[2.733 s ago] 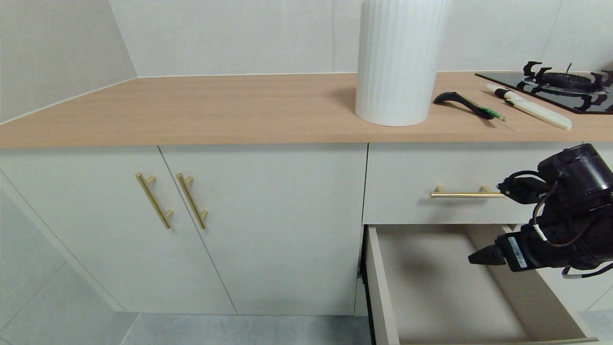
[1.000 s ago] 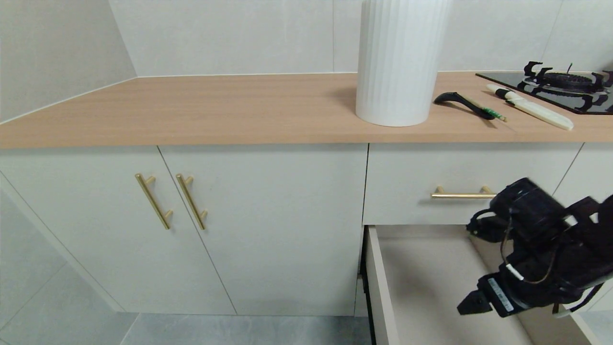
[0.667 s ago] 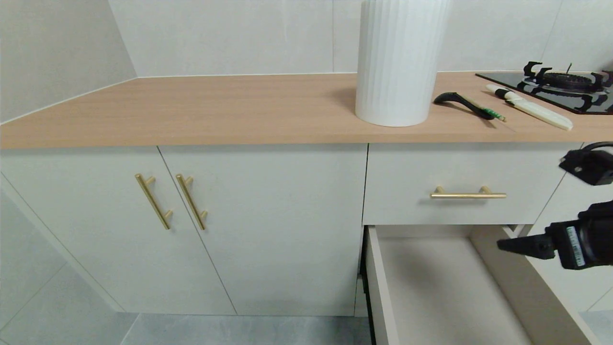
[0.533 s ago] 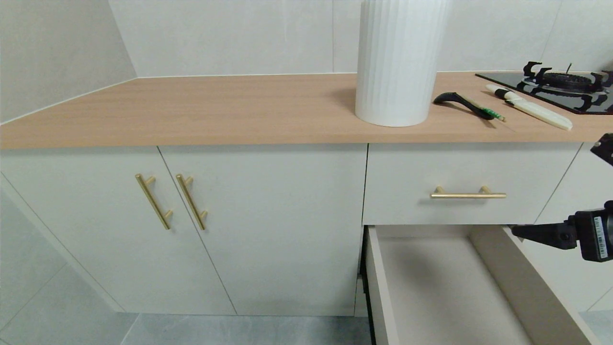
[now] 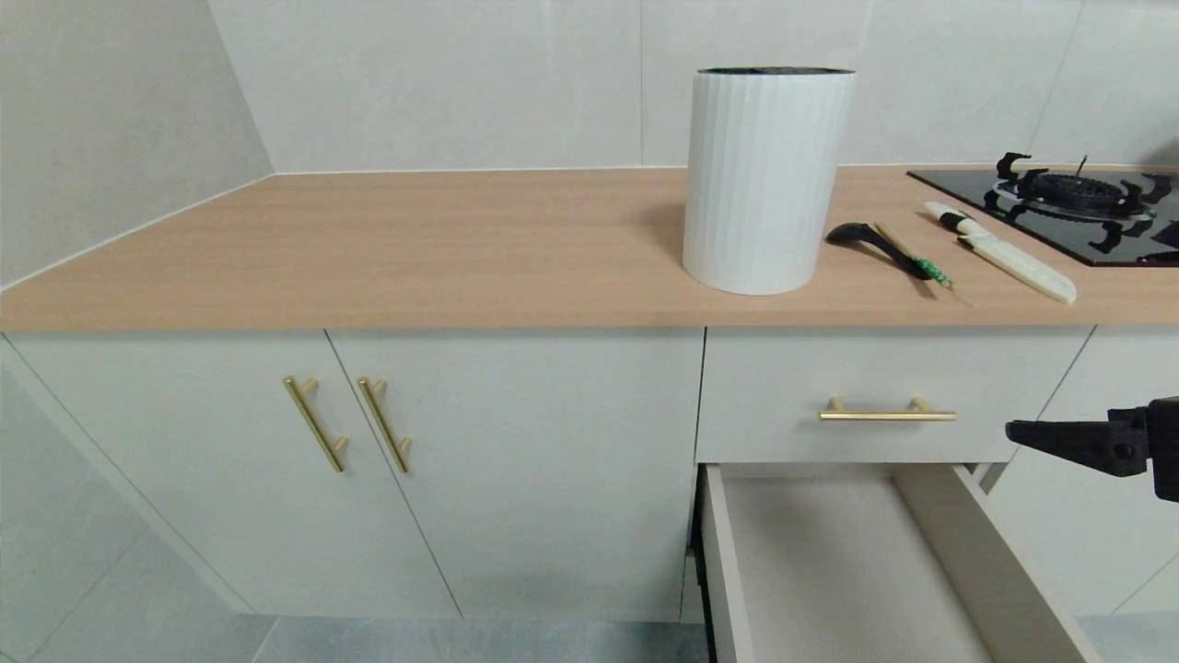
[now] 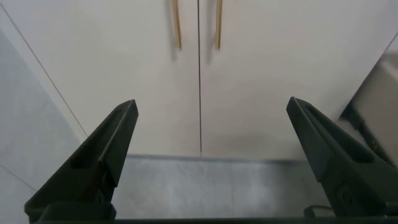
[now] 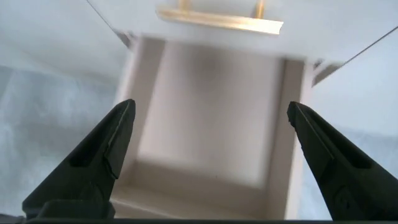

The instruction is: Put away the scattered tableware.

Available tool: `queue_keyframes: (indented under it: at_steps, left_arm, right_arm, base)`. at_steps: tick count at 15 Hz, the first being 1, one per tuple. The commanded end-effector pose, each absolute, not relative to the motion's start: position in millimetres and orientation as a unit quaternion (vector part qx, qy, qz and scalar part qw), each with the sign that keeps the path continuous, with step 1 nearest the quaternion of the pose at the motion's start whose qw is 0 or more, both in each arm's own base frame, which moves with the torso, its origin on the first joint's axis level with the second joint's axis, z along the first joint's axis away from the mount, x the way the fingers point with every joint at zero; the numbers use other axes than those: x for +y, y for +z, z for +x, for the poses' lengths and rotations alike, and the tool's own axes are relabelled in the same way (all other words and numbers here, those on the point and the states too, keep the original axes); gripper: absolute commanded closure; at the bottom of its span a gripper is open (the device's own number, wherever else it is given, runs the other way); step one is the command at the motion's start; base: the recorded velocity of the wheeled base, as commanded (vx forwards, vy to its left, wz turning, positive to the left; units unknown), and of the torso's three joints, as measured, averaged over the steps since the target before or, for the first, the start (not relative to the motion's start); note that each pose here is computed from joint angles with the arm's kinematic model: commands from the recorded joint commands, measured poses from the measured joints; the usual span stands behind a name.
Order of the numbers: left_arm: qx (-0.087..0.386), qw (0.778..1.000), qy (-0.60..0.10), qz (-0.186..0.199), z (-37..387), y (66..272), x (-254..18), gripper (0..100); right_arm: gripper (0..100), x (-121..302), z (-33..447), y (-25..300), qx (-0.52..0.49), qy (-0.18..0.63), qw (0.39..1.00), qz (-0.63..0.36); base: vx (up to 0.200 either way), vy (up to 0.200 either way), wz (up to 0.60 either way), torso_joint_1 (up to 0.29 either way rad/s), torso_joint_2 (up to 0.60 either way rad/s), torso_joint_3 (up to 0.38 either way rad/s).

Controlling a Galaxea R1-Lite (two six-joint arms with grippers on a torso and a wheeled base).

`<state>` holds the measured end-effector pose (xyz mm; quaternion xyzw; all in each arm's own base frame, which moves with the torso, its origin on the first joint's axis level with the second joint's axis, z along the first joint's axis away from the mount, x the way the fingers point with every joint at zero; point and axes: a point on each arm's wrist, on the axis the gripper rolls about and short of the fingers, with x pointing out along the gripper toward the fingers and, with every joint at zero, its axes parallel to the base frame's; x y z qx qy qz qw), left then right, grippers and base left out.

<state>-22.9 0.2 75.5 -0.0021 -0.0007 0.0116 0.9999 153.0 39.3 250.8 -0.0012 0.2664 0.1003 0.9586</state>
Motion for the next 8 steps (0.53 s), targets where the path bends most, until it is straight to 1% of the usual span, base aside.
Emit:
queue_keyframes:
  at_steps: [1,6,8]
  left_arm:
    - [0.000,1.000,0.012,-0.002,-22.8,75.5,0.1,0]
    - [0.000,1.000,0.012,-0.002,-22.8,75.5,0.1,0]
    - [0.000,1.000,0.012,-0.002,-22.8,75.5,0.1,0]
  right_arm:
    - [0,39.4,153.8,250.4,0.266,0.100,0.959,-0.001]
    - [0,40.6,158.0,246.3,0.271,0.100,0.957,-0.002]
    - [0,42.6,165.7,249.9,0.247,0.103,0.964,0.002]
  base:
    - [0.000,0.000,0.00,0.134,-0.51,-0.295]
    - [0.000,0.000,0.00,0.171,-0.47,-0.302]
    - [0.000,0.000,0.00,0.095,-0.26,-0.151]
